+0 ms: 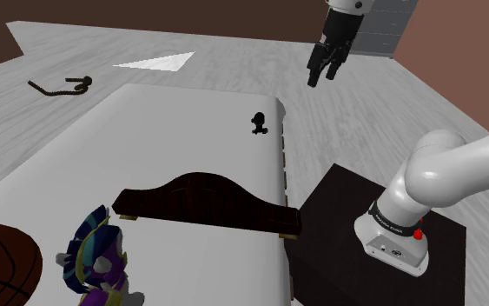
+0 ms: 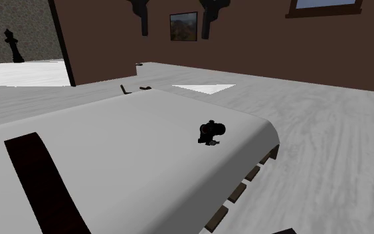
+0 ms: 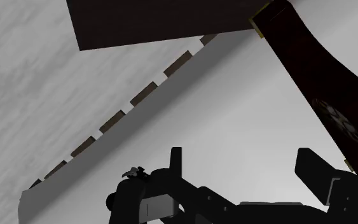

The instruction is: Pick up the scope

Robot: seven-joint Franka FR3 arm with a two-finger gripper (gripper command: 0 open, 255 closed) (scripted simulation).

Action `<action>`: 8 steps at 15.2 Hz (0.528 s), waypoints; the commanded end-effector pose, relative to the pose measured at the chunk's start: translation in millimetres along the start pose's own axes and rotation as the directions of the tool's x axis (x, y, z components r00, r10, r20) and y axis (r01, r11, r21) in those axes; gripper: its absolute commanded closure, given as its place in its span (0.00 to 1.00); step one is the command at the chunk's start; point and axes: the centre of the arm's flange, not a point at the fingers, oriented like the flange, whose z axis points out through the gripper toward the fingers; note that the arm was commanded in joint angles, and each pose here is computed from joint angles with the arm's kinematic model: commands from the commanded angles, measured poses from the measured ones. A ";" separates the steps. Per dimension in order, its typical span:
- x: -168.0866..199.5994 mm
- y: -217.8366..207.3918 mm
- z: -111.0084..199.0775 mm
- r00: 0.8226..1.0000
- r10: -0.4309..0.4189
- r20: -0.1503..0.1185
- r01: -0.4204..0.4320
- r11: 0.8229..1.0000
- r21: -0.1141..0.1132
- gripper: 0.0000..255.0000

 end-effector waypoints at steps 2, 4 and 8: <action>10.8 0.7 8.4 1.000 0.012 0.005 -0.012 1.000 -0.006 0.00; 32.2 2.7 25.2 0.999 0.037 0.013 -0.037 0.999 -0.018 0.00; 74.4 8.9 59.4 0.996 0.086 0.030 -0.085 0.995 -0.043 0.00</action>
